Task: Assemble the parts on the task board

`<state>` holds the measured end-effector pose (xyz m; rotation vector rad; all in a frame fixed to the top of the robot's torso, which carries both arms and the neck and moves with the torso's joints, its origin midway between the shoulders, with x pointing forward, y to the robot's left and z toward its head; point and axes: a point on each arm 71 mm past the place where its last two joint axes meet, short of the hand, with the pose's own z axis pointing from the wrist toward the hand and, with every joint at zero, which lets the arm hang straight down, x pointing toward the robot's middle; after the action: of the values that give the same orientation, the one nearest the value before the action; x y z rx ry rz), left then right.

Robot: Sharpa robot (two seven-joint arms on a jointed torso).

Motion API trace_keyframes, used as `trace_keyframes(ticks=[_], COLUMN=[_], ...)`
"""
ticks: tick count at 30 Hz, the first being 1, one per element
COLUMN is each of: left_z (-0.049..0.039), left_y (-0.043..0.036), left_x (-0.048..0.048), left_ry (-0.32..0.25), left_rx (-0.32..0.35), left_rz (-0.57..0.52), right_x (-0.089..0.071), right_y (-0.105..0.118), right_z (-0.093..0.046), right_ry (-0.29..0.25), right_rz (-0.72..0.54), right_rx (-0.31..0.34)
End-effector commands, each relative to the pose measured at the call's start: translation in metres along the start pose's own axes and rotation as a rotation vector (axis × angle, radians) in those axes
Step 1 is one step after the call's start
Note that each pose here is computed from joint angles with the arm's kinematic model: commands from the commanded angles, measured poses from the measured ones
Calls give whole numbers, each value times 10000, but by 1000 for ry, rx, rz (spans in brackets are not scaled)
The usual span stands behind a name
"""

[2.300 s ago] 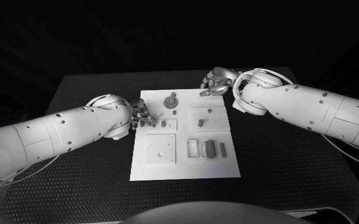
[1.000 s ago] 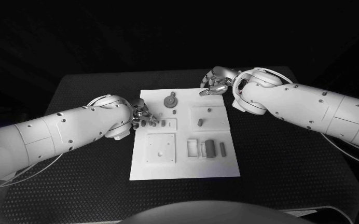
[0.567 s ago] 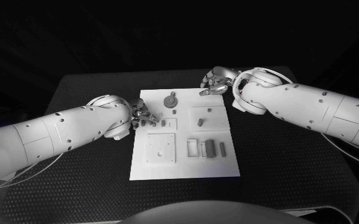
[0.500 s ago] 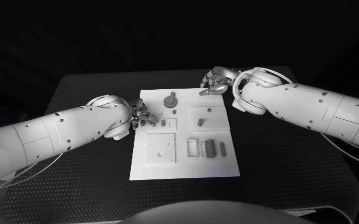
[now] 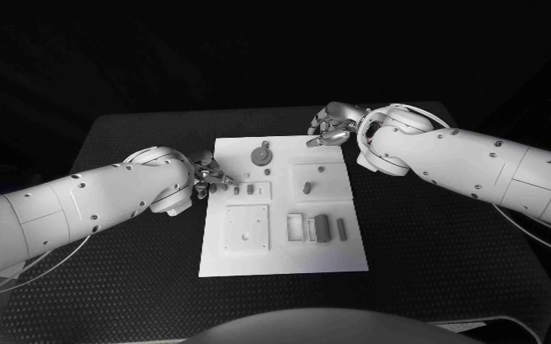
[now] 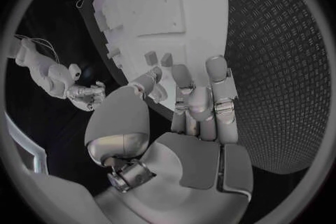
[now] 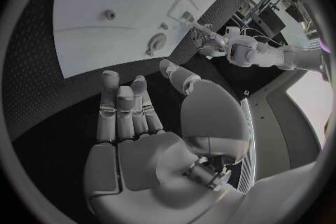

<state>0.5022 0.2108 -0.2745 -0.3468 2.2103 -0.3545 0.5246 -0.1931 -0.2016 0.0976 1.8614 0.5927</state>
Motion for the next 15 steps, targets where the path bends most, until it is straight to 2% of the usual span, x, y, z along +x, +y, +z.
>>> trace_keyframes(ticks=[1,5,6,10,15], left_z=[-22,-46,-52,-58,-26], left_y=[-3,-25,-48,-139,-223], left_x=[-30,-86,-114,-222,-273], left_ry=[-11,-17,-25,-94,-90], left_rx=[58,146,187,295,350], left_rz=[-84,-179,-218,-295,-327], right_x=[1,-8,-10,-15,-17], right_y=[-5,-29,-35,-46,-50], right_z=[-3,-7,-7,-7,-5], right_ry=[4,2,1,-2,-4], right_rz=[-3,-3,-3,-3,-3], right_rx=[-4,2,3,5,6])
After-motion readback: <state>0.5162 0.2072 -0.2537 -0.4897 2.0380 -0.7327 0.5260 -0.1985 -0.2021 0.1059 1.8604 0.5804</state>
